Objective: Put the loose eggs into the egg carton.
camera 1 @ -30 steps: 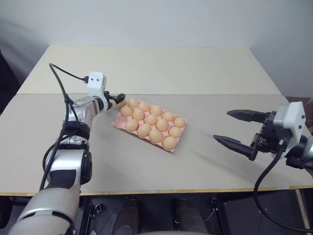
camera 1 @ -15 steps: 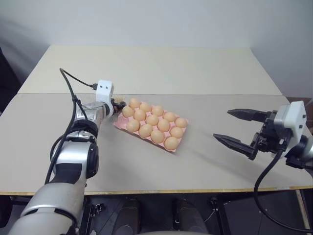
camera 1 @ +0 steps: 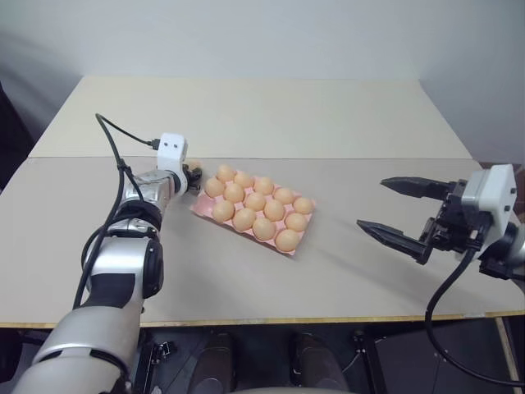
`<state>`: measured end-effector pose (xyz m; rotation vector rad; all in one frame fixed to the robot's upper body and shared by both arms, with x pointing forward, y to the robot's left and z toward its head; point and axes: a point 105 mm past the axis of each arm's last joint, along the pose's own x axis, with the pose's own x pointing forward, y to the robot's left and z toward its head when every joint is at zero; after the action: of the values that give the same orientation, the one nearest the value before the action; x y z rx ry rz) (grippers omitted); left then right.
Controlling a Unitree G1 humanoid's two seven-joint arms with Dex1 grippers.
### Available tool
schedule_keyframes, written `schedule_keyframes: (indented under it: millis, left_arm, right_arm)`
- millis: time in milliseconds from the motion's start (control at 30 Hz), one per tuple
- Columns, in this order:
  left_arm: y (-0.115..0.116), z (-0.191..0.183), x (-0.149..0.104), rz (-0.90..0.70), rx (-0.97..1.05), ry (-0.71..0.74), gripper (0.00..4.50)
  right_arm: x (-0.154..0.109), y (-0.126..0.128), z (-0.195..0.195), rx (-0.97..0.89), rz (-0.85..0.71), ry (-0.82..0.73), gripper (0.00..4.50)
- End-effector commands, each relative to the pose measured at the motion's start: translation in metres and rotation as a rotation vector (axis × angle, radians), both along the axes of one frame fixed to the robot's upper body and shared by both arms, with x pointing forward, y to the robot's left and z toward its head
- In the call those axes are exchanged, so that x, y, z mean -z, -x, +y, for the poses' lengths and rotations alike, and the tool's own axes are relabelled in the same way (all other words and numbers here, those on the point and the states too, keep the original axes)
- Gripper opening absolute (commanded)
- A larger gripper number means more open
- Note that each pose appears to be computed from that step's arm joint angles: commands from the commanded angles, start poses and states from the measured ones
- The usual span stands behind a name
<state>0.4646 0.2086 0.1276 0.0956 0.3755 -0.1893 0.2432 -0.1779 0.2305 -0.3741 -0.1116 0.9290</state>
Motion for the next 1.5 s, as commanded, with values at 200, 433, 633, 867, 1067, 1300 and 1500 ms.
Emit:
schedule_keyframes:
  millis: [200,433,633,867,1067,1300,1500]
  left_arm:
    - [0.019,0.020,-0.066,-0.244,0.252,-0.076,1.53]
    - [0.088,0.012,-0.062,-0.244,0.627,-0.104,1.53]
    - [0.102,-0.008,-0.047,-0.167,0.734,-0.074,1.53]
    - [0.096,-0.026,-0.031,-0.129,0.755,-0.100,1.53]
    - [0.089,-0.025,-0.035,-0.123,0.727,-0.117,3.46]
    - [0.103,-0.009,-0.064,-0.208,0.708,-0.143,4.49]
    - [0.142,0.029,-0.087,-0.250,0.645,-0.140,4.49]
  right_arm:
    - [-0.006,0.005,0.002,-0.013,-0.034,-0.011,4.50]
    - [-0.001,0.009,0.006,-0.004,-0.028,-0.033,4.50]
    - [0.003,0.012,0.007,0.004,-0.017,-0.046,4.50]
    - [0.001,0.010,0.006,0.006,-0.026,-0.044,4.50]
    - [0.003,0.012,0.006,0.010,-0.030,-0.042,4.50]
    - [0.004,0.011,0.002,0.016,-0.029,-0.043,4.50]
    - [0.007,0.009,-0.004,0.007,-0.016,-0.037,4.50]
